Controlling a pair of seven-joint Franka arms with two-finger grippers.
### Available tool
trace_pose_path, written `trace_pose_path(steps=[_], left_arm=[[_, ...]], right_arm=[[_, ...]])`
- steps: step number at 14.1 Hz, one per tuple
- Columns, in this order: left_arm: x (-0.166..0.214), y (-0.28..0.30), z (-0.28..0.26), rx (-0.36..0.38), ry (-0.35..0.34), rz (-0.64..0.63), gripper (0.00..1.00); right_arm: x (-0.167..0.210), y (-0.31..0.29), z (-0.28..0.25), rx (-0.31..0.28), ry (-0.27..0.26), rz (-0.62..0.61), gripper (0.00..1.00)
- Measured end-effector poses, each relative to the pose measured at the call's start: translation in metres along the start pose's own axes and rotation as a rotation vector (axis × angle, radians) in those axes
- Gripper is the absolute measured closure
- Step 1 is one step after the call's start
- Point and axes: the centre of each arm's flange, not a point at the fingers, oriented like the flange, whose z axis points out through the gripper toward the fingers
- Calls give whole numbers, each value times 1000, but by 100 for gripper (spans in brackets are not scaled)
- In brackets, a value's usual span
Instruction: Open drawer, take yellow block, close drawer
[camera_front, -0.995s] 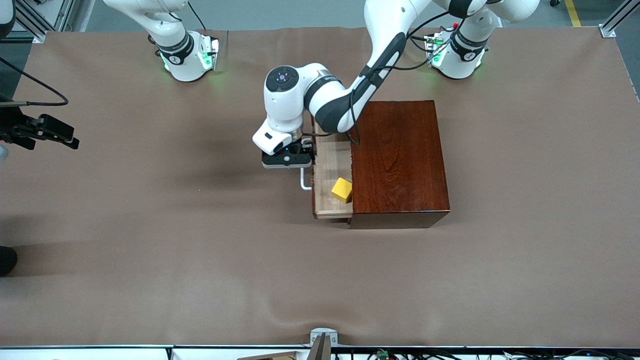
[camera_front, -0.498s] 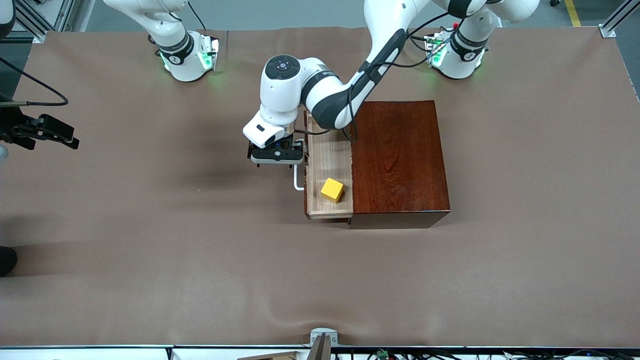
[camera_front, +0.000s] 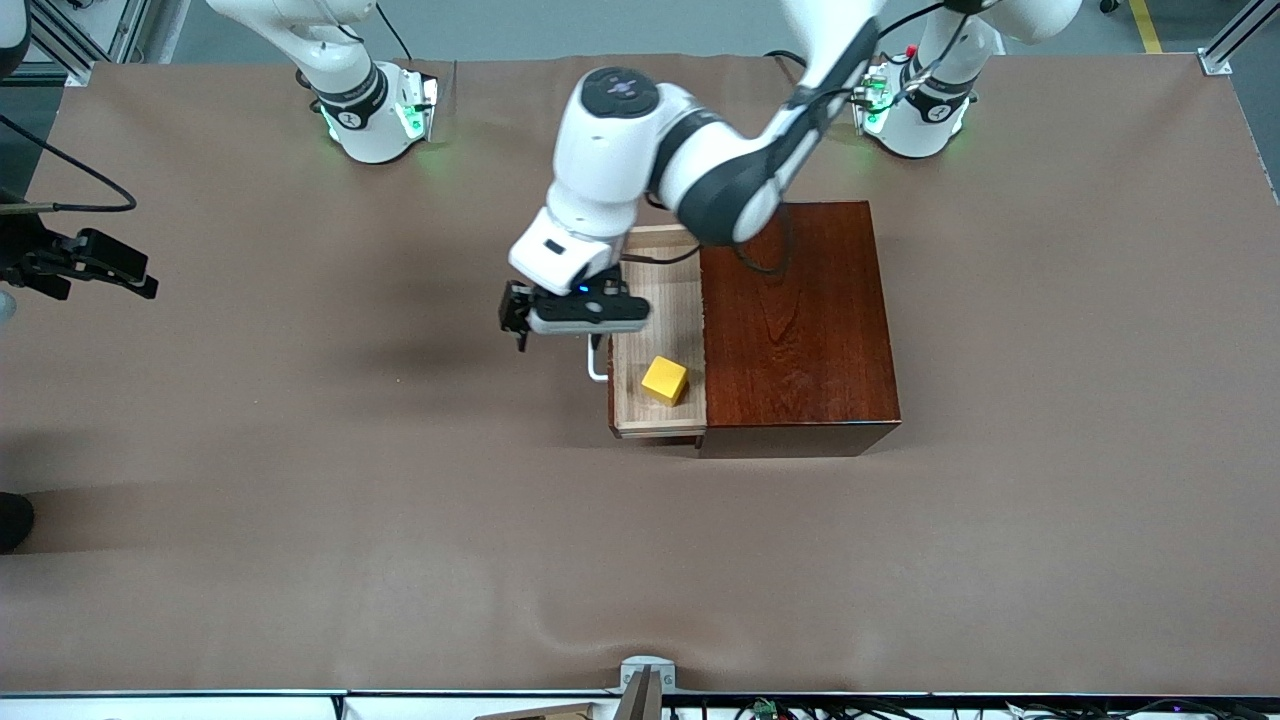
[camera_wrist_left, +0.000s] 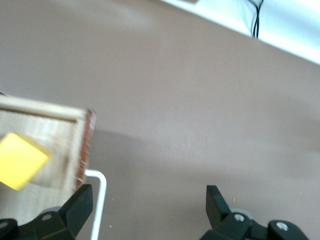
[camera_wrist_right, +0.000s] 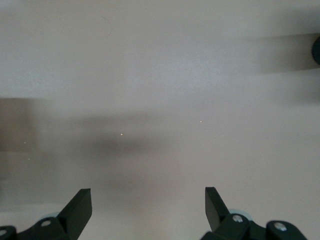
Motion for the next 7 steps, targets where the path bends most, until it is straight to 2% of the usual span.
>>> trace_pose_path(steps=[3, 7], left_arm=[[51, -25, -37, 15, 26, -69, 0], [111, -78, -77, 113, 17, -156, 0]], right_arm=[[0, 0, 0, 1, 1, 0, 0], [2, -14, 0, 1, 10, -25, 0]])
